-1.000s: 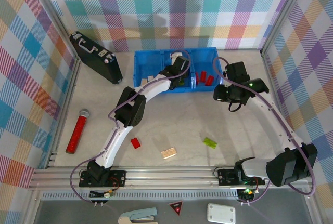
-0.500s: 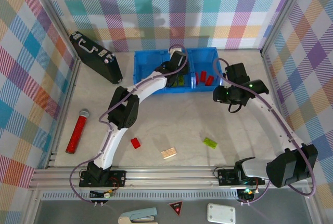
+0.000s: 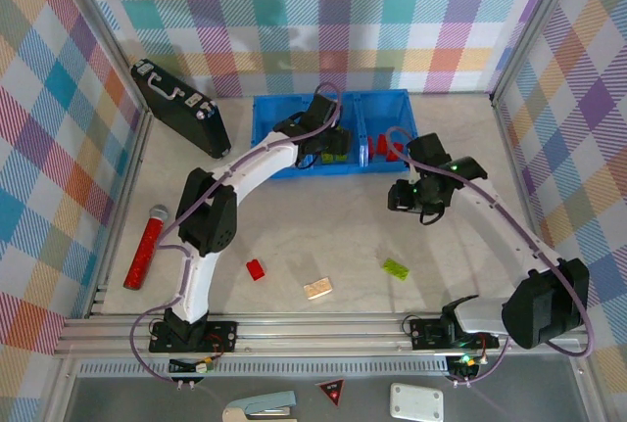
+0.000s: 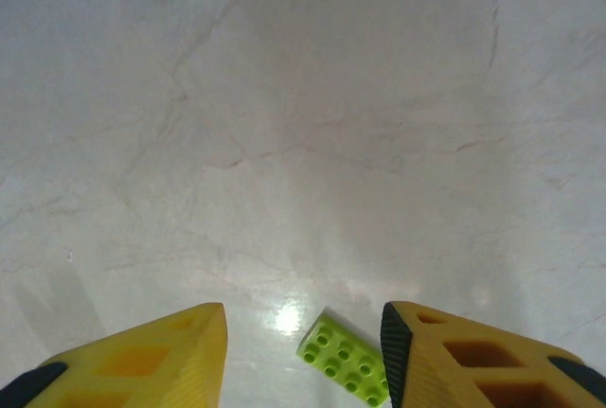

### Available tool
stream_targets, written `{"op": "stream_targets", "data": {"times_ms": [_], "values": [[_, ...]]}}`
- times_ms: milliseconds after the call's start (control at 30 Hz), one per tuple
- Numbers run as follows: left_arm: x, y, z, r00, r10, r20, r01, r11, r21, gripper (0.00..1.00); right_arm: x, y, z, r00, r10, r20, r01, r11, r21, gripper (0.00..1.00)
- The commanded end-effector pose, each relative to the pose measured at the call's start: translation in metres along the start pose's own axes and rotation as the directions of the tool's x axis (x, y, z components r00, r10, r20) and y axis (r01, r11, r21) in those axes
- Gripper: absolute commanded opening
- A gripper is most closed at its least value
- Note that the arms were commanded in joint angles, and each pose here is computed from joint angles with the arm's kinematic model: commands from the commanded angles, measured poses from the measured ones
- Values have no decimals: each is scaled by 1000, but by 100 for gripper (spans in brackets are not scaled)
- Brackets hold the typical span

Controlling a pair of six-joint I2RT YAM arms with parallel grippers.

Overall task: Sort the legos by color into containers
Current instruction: Pick up the lego from the bottom-right of the table.

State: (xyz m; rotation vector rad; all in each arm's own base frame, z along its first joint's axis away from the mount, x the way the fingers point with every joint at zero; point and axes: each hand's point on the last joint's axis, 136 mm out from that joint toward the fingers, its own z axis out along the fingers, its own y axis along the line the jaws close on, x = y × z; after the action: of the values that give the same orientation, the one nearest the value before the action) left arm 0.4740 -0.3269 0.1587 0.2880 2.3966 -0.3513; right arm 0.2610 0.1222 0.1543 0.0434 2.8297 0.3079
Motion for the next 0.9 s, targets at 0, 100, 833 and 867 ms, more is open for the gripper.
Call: {"op": "stream_targets", "data": {"times_ms": [0, 100, 833, 867], "values": [[13, 6, -35, 996, 48, -73, -46, 998, 30, 72, 23, 6, 14, 993, 70, -90, -70, 998, 0, 51], [25, 16, -51, 992, 59, -113, -57, 998, 26, 72, 38, 9, 22, 984, 120, -128, -118, 993, 24, 54], [55, 113, -160, 992, 60, -111, -77, 985, -155, 73, 124, -24, 72, 849, 500, -172, -449, 853, 266, 80], [53, 116, -164, 993, 68, -99, -84, 982, -167, 73, 126, -25, 74, 845, 505, -177, -452, 850, 271, 80]]}}
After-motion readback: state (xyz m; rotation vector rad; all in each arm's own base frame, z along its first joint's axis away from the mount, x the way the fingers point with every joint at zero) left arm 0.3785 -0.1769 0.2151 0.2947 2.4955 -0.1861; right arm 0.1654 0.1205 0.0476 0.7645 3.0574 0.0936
